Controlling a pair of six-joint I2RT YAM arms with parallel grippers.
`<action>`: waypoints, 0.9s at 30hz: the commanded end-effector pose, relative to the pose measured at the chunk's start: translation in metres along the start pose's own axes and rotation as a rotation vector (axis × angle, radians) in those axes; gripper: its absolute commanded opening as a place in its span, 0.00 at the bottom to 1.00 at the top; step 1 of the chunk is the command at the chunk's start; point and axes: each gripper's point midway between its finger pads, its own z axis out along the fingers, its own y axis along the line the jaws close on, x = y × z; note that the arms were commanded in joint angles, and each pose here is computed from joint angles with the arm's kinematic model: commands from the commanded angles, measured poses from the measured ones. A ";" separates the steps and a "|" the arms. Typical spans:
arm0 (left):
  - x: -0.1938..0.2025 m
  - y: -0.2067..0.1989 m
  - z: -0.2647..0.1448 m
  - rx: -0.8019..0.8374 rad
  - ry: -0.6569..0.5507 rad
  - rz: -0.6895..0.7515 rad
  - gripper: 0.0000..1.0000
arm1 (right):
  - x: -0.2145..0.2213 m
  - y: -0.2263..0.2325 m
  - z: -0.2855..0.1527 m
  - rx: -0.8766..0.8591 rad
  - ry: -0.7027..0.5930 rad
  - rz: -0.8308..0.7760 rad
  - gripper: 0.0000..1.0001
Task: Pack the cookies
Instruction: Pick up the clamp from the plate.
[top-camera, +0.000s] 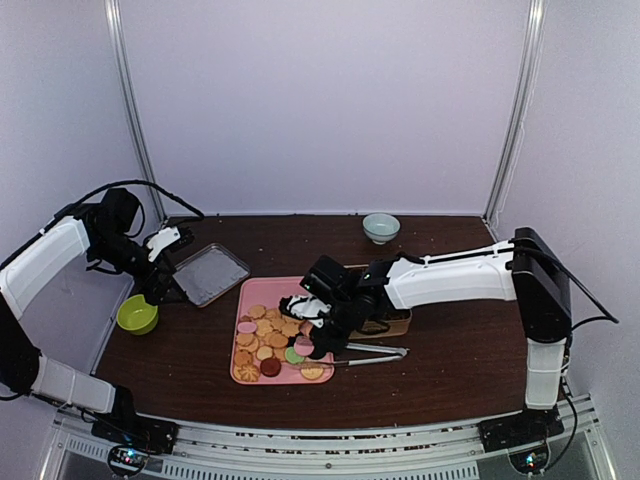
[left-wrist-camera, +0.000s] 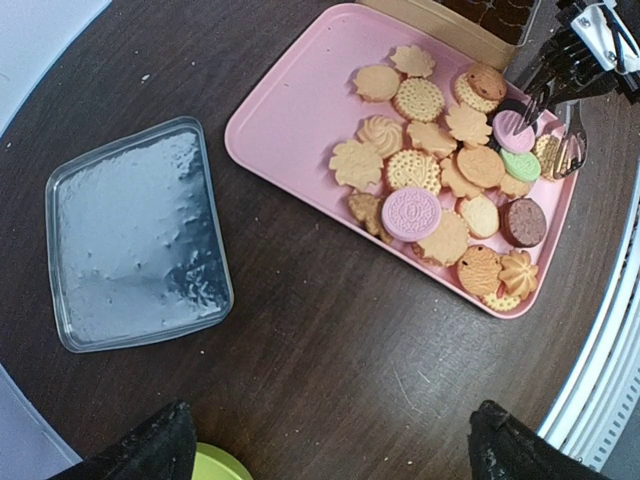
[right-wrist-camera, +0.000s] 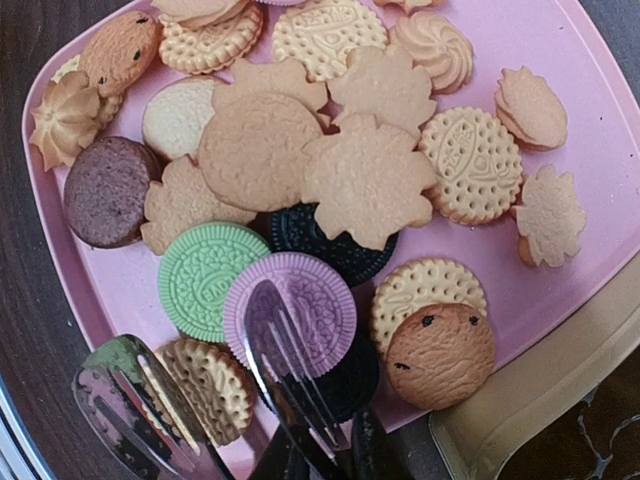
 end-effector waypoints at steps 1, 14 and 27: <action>-0.012 -0.002 -0.005 0.008 -0.034 0.028 0.98 | -0.001 0.000 -0.008 0.046 -0.006 -0.035 0.11; -0.018 -0.009 -0.011 0.016 -0.069 0.050 0.98 | -0.022 -0.006 -0.041 0.168 -0.078 -0.089 0.00; -0.059 -0.109 -0.052 0.213 -0.123 0.377 0.98 | -0.097 0.005 -0.121 0.098 -0.296 0.003 0.00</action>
